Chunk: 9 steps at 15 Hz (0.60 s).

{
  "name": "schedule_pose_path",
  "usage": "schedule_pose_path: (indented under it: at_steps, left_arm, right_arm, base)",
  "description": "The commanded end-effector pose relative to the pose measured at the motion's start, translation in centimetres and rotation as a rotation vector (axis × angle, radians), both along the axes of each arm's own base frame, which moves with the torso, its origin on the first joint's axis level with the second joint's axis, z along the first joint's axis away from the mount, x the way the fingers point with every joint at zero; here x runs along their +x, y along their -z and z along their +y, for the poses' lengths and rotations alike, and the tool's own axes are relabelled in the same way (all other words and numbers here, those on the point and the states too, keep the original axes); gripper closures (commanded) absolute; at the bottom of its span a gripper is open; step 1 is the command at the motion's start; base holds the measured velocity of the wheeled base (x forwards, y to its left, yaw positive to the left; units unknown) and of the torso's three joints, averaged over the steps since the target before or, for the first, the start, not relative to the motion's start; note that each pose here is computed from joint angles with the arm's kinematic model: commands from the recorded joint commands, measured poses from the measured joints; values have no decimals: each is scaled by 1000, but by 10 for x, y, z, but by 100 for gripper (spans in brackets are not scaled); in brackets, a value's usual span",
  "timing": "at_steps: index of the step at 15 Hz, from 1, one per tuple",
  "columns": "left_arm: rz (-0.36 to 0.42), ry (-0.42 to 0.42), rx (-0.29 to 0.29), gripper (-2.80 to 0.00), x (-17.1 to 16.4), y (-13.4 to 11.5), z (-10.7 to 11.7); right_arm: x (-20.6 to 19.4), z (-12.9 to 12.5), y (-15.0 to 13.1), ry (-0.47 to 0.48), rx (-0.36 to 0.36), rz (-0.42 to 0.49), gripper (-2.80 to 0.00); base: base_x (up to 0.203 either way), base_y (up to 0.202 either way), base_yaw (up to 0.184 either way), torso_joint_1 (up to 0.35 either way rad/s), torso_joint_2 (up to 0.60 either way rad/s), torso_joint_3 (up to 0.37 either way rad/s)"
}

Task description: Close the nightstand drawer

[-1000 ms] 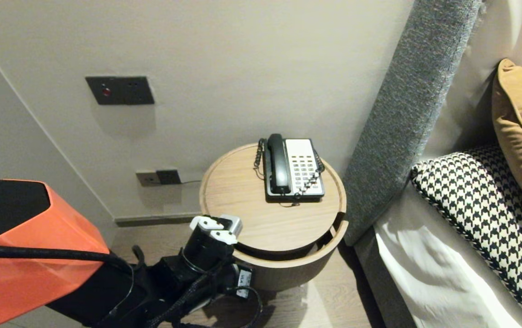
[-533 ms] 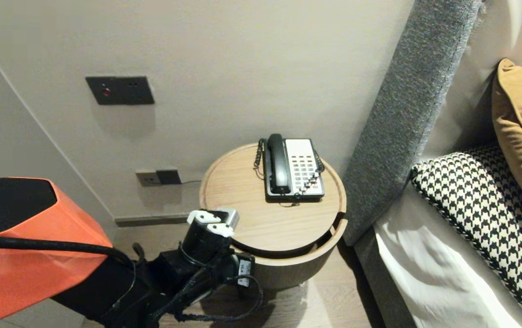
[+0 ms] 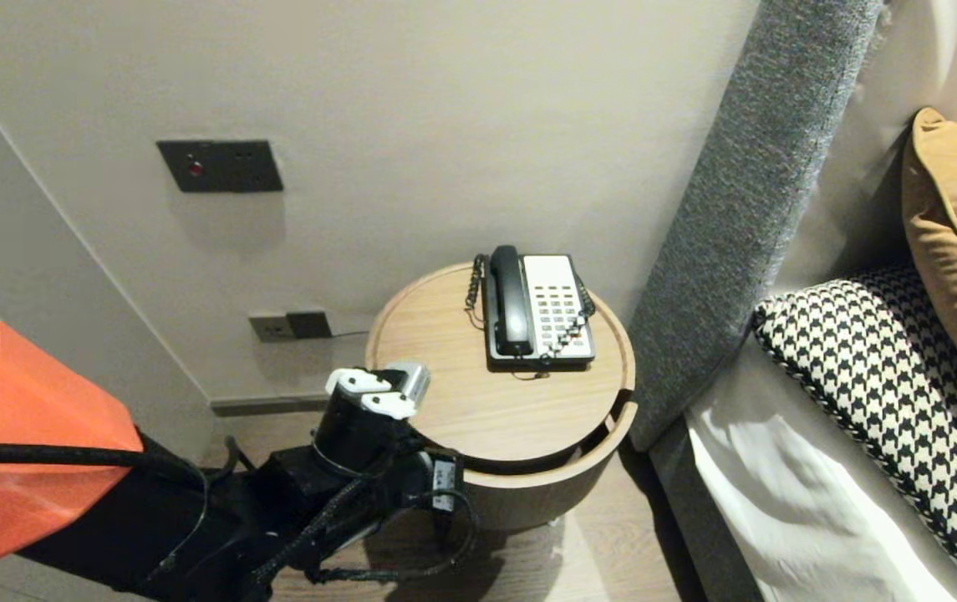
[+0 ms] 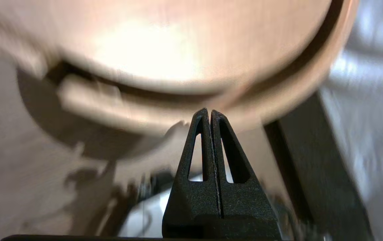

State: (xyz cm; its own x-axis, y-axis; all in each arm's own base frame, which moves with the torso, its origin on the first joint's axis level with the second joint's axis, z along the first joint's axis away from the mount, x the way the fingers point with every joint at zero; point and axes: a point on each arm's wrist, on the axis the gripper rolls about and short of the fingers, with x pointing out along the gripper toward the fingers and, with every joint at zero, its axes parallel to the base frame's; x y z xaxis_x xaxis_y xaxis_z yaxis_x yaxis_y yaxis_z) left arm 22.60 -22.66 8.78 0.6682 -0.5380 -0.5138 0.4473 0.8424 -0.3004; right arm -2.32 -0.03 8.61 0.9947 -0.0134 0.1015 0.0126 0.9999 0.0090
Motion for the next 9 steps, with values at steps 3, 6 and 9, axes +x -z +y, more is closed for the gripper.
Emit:
schedule_pose_path:
  at_steps: [3, 6, 9]
  left_arm:
    - [104, 77, 48, 0, -18, 9, 5]
    - [127, 91, 65, 0, -16, 18, -1]
    - [132, 90, 70, 0, -9, 26, -8]
  right_arm:
    - [3, 0, 11, 0, 0, 39, 0]
    - [3, 0, 11, 0, 0, 39, 0]
    - [3, 0, 11, 0, 0, 39, 0]
  base:
    - [0, 0, 0, 0, 0, 0]
    - [0, 0, 0, 0, 0, 0]
    - [0, 0, 0, 0, 0, 0]
